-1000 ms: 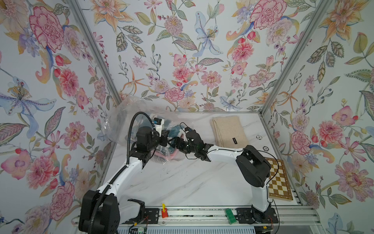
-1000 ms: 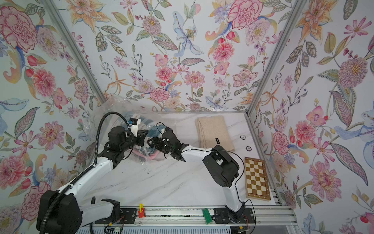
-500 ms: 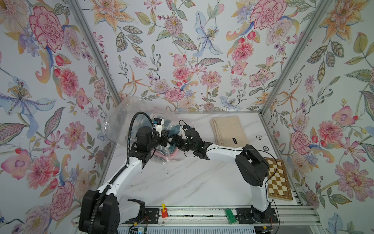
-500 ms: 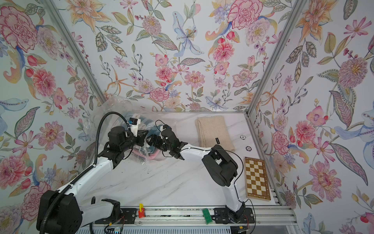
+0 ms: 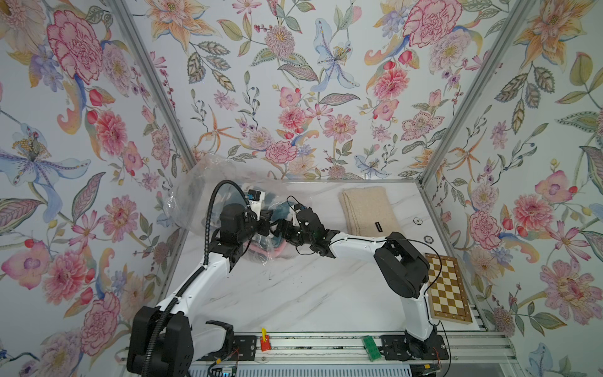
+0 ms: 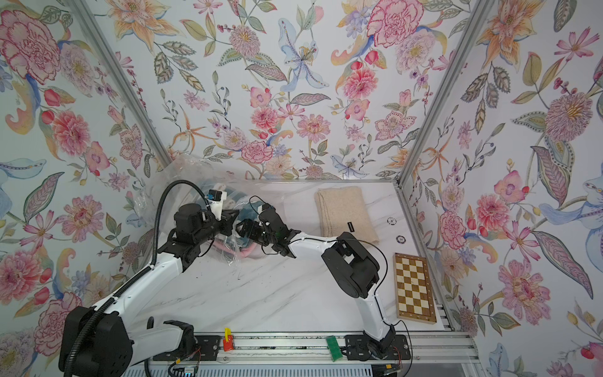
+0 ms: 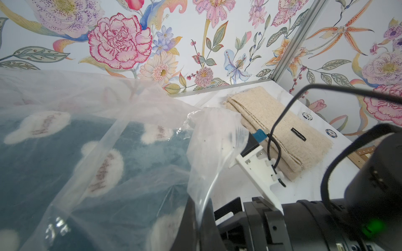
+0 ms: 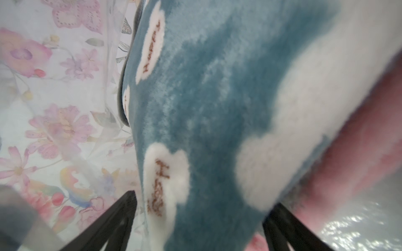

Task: Take the blanket out of the vacuum bag
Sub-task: Take out the blanket from the vacuum bag.

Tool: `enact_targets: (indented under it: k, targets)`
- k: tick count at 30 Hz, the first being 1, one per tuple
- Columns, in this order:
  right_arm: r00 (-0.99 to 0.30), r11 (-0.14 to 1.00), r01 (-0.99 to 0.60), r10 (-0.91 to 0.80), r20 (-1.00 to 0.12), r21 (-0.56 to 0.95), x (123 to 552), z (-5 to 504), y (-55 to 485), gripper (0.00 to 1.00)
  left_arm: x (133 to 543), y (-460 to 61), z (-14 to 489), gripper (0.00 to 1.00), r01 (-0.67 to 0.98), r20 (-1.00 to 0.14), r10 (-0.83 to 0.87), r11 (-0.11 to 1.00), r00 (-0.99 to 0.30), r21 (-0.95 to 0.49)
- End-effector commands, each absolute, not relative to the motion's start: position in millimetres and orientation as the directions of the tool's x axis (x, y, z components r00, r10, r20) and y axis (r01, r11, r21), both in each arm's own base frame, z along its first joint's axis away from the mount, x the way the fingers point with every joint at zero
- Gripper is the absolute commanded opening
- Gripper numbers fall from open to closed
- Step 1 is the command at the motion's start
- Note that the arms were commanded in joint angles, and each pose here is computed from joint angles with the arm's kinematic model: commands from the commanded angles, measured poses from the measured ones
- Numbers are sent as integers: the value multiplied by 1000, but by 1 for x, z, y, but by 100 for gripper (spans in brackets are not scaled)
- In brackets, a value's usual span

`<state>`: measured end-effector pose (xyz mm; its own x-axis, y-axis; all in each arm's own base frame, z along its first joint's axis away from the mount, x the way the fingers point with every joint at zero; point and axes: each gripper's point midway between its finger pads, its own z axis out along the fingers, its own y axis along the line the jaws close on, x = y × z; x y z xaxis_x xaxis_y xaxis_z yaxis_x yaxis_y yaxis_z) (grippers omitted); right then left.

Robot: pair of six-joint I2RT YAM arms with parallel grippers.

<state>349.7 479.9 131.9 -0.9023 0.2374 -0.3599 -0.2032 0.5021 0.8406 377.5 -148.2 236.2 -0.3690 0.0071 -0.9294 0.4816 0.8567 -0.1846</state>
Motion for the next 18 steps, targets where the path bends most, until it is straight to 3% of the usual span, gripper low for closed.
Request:
enact_targets:
  k: [1,12,18]
  targets:
    - [-903,484,-208,240,-357,850,354,136,485,90,382,-151,252,0,507,-943,15,846,-332,-165]
    - [-890,452,-236,255,-378,860,358,156,488,77,382,-151,250,0,507,-941,15,845,-338,-169]
    - [-886,456,-255,243,-395,852,355,166,490,75,382,-151,250,0,509,-941,16,844,-337,-168]
